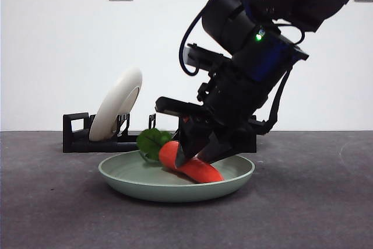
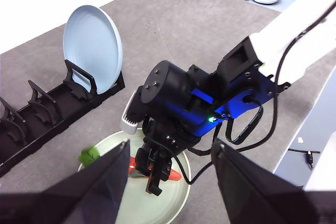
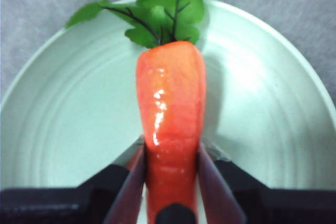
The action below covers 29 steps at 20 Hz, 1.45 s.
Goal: Take the green plate from the plate rack,put the plate on the table,take the carrot from the table,put the carrot in the plate
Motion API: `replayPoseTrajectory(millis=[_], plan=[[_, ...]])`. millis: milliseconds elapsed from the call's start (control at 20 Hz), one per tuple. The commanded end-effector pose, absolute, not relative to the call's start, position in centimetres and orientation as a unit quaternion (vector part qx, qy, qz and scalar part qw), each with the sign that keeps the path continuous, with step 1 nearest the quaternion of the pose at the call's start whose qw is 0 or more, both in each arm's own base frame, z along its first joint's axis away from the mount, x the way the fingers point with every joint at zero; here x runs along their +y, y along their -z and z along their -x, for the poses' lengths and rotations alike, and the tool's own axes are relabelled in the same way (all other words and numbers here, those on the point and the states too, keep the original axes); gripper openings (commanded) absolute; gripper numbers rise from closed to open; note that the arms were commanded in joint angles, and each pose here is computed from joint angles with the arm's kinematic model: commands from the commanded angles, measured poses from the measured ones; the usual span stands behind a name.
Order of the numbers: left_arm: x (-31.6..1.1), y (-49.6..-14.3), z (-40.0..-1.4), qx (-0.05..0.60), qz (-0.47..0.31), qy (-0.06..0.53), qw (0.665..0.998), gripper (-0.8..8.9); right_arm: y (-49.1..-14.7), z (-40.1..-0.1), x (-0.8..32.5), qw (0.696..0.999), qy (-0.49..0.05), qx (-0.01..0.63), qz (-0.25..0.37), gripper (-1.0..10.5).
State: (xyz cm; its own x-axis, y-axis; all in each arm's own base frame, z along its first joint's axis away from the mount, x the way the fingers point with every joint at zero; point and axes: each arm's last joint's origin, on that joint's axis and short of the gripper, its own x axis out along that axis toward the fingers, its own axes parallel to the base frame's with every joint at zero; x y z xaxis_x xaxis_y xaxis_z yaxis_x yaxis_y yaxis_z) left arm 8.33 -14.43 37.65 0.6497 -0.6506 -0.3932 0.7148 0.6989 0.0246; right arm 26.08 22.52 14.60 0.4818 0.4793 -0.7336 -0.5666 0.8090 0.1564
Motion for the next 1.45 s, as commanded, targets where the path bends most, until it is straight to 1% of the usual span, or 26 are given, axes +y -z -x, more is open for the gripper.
replayPoseTrajectory(millis=[50,250,300,500,650,750,900,1000,1100,1300,1450], plan=[[-14.5,-37.6,-8.3,0.180,-0.085,0.379,0.904,2.65,-14.1,-26.0,22.6,0.855,-0.301,0.418,0.053,0.5],[-14.5,-37.6,-8.3,0.180,-0.085,0.379,0.904,2.65,-14.9,-25.9,22.5,0.859,-0.305,0.408,0.049,4.7],[-14.5,-37.6,-8.3,0.180,-0.085,0.378,0.904,2.65,-15.6,-25.8,22.4,0.862,-0.307,0.400,0.046,5.1],[-14.5,-37.6,-8.3,0.180,-0.085,0.378,0.904,2.65,-19.7,-24.7,21.5,0.875,-0.316,0.365,0.033,5.0],[-14.4,-37.6,-8.3,0.183,-0.088,0.378,0.903,2.65,-23.4,-22.4,19.5,0.874,-0.317,0.367,0.033,5.0],[-14.4,-37.4,-8.2,0.190,-0.094,0.377,0.902,2.65,-25.8,-20.1,17.7,0.862,-0.334,0.381,0.029,5.0],[-14.2,-37.1,-8.1,0.205,-0.106,0.375,0.898,2.65,-28.5,-16.1,14.7,0.830,-0.373,0.415,0.020,5.0],[-14.1,-36.8,-8.1,0.215,-0.115,0.373,0.895,2.65,-29.5,-13.9,12.8,0.818,-0.379,0.432,0.019,5.0],[-14.0,-36.6,-8.0,0.225,-0.122,0.373,0.892,2.50,-30.2,-12.0,11.2,0.815,-0.376,0.441,0.022,5.0],[-13.9,-36.3,-7.9,0.238,-0.133,0.372,0.888,2.50,-30.8,-10.3,9.7,0.815,-0.376,0.439,0.022,4.9],[-13.8,-36.2,-7.9,0.248,-0.136,0.374,0.883,2.47,-31.1,-9.4,9.0,0.819,-0.379,0.431,0.019,3.5]])
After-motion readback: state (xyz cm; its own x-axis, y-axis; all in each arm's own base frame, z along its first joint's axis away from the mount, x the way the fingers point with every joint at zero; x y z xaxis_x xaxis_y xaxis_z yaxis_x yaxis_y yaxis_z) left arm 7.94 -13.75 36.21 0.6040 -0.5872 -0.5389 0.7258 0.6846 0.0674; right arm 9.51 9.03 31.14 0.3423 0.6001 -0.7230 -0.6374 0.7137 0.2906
